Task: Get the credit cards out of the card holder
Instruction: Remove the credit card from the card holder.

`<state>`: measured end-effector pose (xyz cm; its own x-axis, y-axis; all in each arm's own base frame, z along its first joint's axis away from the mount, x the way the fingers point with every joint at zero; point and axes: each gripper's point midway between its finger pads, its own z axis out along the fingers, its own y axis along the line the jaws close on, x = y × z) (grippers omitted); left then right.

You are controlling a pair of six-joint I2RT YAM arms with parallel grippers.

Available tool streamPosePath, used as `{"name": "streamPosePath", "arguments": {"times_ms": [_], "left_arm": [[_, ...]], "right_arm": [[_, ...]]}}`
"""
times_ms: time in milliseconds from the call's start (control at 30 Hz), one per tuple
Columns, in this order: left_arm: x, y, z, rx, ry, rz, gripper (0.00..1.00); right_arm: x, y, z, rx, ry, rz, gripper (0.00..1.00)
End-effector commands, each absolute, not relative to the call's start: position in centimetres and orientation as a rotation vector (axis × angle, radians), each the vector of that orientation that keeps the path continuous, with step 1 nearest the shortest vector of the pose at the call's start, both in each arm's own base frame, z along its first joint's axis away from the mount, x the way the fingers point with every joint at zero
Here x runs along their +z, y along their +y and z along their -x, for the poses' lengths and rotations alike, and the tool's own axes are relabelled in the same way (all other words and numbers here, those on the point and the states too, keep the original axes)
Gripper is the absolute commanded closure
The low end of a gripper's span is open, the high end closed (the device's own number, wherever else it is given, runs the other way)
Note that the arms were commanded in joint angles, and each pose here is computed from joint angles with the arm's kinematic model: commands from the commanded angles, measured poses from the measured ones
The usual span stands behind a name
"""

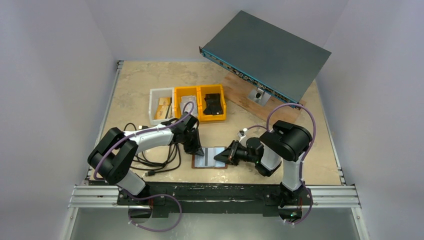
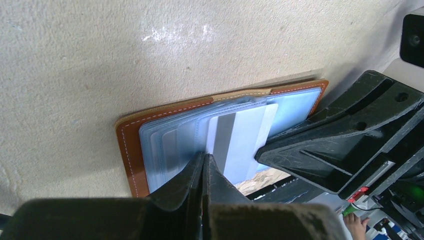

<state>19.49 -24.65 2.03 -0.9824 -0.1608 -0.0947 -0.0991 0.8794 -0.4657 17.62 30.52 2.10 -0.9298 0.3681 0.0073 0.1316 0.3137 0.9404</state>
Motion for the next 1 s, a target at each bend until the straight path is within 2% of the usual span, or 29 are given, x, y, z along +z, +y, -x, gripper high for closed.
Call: {"name": "streamPosePath", "arguments": {"times_ms": [0,333,367,500,600,800,900,967], "left_arm": [[-2.1,-19.7,-18.1,-0.365,2.999,0.250,1.00],[-2.3,-19.1,-18.2,-0.348,3.001,0.265,1.00],[-2.3,-19.1,-18.2,-0.350,3.000,0.265,1.00],[-2.3,-19.4,-18.2,-0.372,3.002,0.259,1.00],[-2.2,-19.5,-18.3,-0.381,3.001,0.256,1.00],[-2.1,-19.7,-18.5,-0.391,2.999,0.256,1.00],[-2.0,-19.8,-18.4,-0.392,3.000,0.251,1.00],[-2.0,-19.7,-18.4,-0.390,3.000,0.254,1.00]], "right_arm": [[2.3,29.3,-18.0,1.605,2.344,-0.471,1.00],[1.1,27.7,-18.2,1.434,2.406,-0.437,1.00],[1.1,27.7,-18.2,1.427,2.408,-0.434,0.98],[1.1,28.3,-18.7,1.428,2.415,-0.380,0.77],[0.7,28.8,-18.9,1.440,2.425,-0.373,0.73],[0.4,29.5,-19.1,1.478,2.427,-0.374,0.74],[0.4,29.4,-18.9,1.482,2.428,-0.381,0.83],[0.4,29.1,-18.5,1.485,2.431,-0.389,0.93]]}}
